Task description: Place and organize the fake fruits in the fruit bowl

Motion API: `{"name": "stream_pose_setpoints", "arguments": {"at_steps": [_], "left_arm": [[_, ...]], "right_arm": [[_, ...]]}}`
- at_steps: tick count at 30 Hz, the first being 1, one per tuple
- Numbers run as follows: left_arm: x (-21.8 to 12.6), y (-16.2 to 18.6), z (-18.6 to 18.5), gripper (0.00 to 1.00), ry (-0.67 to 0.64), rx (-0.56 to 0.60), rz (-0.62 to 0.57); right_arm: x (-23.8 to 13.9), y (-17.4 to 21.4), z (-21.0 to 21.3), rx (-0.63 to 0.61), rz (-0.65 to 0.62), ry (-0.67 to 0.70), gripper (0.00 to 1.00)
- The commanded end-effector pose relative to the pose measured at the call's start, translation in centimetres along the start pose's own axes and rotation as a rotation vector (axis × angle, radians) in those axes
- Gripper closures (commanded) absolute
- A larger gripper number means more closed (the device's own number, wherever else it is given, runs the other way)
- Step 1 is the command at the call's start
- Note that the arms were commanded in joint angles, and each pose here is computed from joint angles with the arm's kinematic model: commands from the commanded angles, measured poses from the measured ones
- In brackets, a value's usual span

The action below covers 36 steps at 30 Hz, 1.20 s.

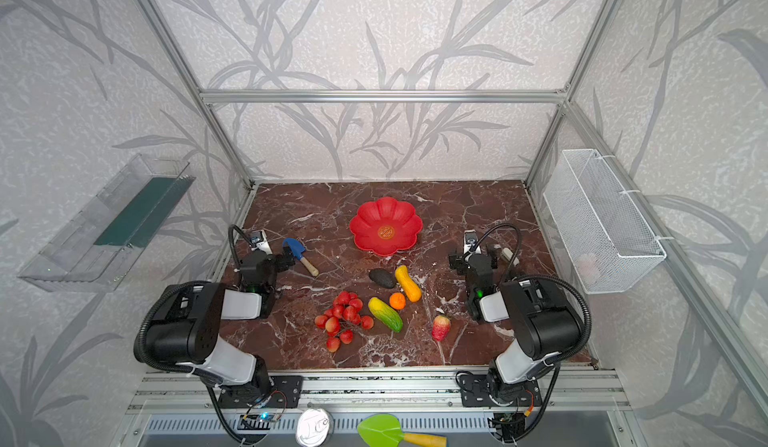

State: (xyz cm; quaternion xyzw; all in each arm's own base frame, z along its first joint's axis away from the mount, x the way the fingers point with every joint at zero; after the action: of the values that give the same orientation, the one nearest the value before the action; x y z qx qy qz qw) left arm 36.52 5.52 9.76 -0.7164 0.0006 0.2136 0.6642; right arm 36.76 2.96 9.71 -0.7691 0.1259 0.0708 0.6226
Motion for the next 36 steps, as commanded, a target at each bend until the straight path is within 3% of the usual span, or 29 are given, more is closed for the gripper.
{"name": "stream_pose_setpoints", "arguments": {"at_steps": [1, 24, 29, 31, 33, 36], "left_arm": [[0.1, -0.6, -0.2, 0.01, 0.008, 0.006, -0.022], [0.1, -0.7, -0.3, 0.01, 0.016, 0.007, -0.026], [-1.1, -1.6, 0.0, 0.03, 0.012, -0.004, -0.073], [-2.1, -2.9, 0.4, 0.03, -0.017, -0.009, -0.084], [-3.3, -5.0, 0.7, 0.04, -0.058, -0.011, -0.082], [-5.4, -8.9, 1.2, 0.03, -0.076, -0.226, -0.118]], "right_arm": [[0.6, -0.7, -0.2, 0.029, -0.004, -0.023, 0.01], [0.4, -0.7, -0.2, 0.027, -0.012, -0.019, 0.01], [-1.1, -4.0, -2.0, 0.036, -0.014, 0.070, 0.01], [-2.0, -6.6, -3.0, 0.114, 0.044, 0.107, 0.01], [-3.4, -9.6, -2.0, 0.210, 0.049, -0.010, 0.01], [-5.2, -11.0, -1.0, 0.359, 0.032, -0.138, 0.01]]}}
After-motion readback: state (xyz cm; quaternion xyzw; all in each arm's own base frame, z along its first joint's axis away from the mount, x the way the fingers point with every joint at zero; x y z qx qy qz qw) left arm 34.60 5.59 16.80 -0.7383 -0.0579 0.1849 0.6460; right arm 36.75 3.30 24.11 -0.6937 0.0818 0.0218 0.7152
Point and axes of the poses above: each gripper's point midway between its finger pads, its own x axis out along the fingers, its own z axis along the line the jaws close on, y = z × x, the point moved 2 cm from there along -x, back along the fingers, and after that the axes turned 1 degree about -x, right-handed, at the moved point
